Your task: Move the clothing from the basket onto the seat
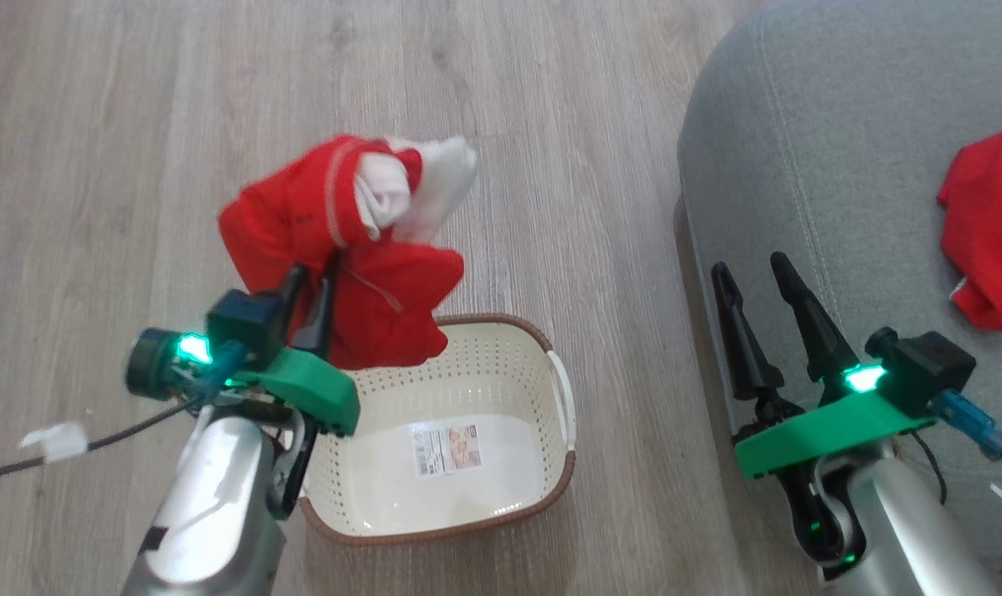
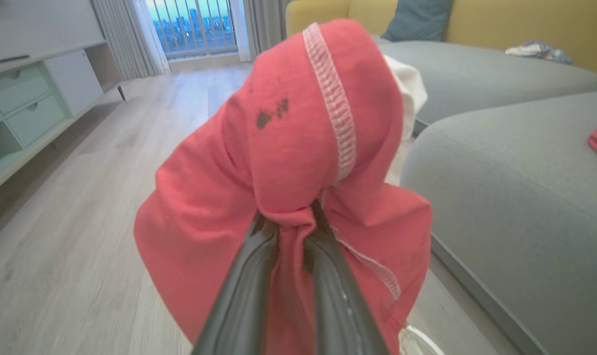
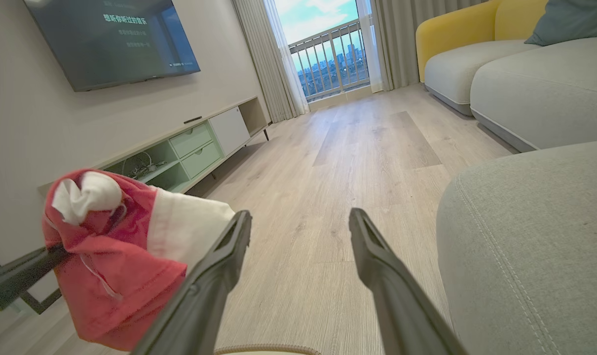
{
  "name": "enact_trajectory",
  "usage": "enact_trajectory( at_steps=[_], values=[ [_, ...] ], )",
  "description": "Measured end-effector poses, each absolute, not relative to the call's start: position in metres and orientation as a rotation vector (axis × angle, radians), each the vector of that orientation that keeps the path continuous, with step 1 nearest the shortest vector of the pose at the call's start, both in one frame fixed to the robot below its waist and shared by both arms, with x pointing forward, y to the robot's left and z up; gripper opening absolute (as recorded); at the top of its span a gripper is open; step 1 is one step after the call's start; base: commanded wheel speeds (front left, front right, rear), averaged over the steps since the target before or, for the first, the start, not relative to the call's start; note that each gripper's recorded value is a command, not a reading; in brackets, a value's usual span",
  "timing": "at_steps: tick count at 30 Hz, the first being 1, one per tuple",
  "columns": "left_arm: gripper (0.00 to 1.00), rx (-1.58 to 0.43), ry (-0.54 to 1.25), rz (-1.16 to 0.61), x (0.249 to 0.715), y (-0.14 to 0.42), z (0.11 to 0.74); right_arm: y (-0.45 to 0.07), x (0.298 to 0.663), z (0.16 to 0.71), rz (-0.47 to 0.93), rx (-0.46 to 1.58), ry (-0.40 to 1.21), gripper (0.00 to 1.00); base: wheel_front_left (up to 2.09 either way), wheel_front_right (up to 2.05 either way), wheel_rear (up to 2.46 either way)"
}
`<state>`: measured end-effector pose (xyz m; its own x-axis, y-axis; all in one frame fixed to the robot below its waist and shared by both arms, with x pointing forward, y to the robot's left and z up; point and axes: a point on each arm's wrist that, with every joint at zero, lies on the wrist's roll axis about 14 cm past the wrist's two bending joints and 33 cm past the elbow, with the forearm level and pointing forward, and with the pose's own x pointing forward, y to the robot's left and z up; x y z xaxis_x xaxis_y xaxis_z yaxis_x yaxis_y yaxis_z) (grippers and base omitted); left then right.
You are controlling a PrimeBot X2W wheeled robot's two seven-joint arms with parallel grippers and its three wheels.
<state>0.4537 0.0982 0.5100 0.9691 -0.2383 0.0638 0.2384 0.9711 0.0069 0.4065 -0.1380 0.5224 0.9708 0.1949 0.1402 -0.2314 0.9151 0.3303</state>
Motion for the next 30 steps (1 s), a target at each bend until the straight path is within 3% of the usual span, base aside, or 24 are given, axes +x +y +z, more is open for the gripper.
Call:
enact_trajectory(
  at_steps=[16, 30],
  values=[
    [0.00, -0.143, -0.482, -0.254, 0.427, 0.106, 0.646, -0.135, 0.399, 0.535, 0.242, 0.351, -0.136, 1.00, 0.00, 0.00, 0.00],
    [0.00, -0.101, -0.487, -0.428, 0.415, 0.059, 0.646, -0.107, 0.386, 0.546, 0.359, 0.344, -0.149, 1.00, 0.00, 0.00, 0.00]
  ],
)
